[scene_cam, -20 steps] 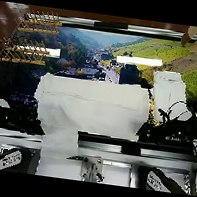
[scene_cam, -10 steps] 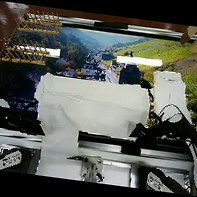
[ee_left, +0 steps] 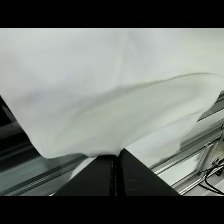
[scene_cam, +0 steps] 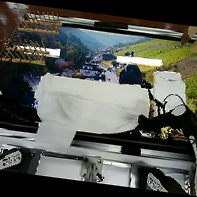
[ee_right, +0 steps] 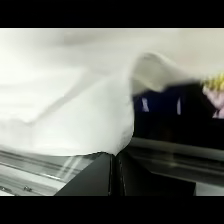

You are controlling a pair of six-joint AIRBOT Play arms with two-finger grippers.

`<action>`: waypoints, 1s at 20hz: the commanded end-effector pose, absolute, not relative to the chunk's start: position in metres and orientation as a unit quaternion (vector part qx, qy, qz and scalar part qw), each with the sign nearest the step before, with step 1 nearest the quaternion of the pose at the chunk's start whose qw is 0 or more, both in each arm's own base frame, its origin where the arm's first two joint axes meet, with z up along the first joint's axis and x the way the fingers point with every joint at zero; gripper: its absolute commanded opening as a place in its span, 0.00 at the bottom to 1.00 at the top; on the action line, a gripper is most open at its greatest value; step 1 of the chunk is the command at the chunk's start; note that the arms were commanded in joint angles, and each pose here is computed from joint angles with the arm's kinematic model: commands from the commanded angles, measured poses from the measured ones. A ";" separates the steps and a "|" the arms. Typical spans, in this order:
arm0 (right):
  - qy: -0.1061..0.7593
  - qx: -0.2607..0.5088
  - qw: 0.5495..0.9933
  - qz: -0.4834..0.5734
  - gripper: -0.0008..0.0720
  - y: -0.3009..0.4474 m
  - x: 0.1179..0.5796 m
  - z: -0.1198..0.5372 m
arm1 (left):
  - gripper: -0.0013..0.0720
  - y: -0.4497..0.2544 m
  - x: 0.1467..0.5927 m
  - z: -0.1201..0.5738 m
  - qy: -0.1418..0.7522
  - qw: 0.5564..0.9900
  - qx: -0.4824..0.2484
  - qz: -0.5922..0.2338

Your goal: Fold the shirts.

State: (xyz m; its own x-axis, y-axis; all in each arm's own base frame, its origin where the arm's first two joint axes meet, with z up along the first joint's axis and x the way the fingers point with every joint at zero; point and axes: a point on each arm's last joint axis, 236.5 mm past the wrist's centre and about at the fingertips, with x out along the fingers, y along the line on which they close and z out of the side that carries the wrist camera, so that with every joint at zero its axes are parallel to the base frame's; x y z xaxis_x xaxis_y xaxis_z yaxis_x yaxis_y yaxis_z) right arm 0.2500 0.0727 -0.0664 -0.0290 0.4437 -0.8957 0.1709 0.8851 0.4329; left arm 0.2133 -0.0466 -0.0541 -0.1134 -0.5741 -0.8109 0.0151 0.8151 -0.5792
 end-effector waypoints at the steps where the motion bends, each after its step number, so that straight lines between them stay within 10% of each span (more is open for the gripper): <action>1: 0.667 0.192 0.712 0.108 0.10 0.064 0.291 -0.033 | 0.05 -0.041 0.265 -0.012 0.651 0.695 -0.185 -0.242; 20: 0.591 0.193 0.778 0.087 0.10 0.056 0.476 -0.058 | 0.05 -0.034 0.476 -0.025 0.592 0.741 -0.206 -0.239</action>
State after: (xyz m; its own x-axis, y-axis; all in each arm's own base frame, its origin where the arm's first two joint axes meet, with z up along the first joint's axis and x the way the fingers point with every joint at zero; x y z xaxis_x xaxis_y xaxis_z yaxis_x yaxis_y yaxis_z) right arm 0.4600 0.0563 -0.0490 0.2523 0.3621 -0.8973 0.0756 0.9171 0.3913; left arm 0.4564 -0.0315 -0.0115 0.1819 -0.5919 -0.7852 0.1454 0.8059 -0.5738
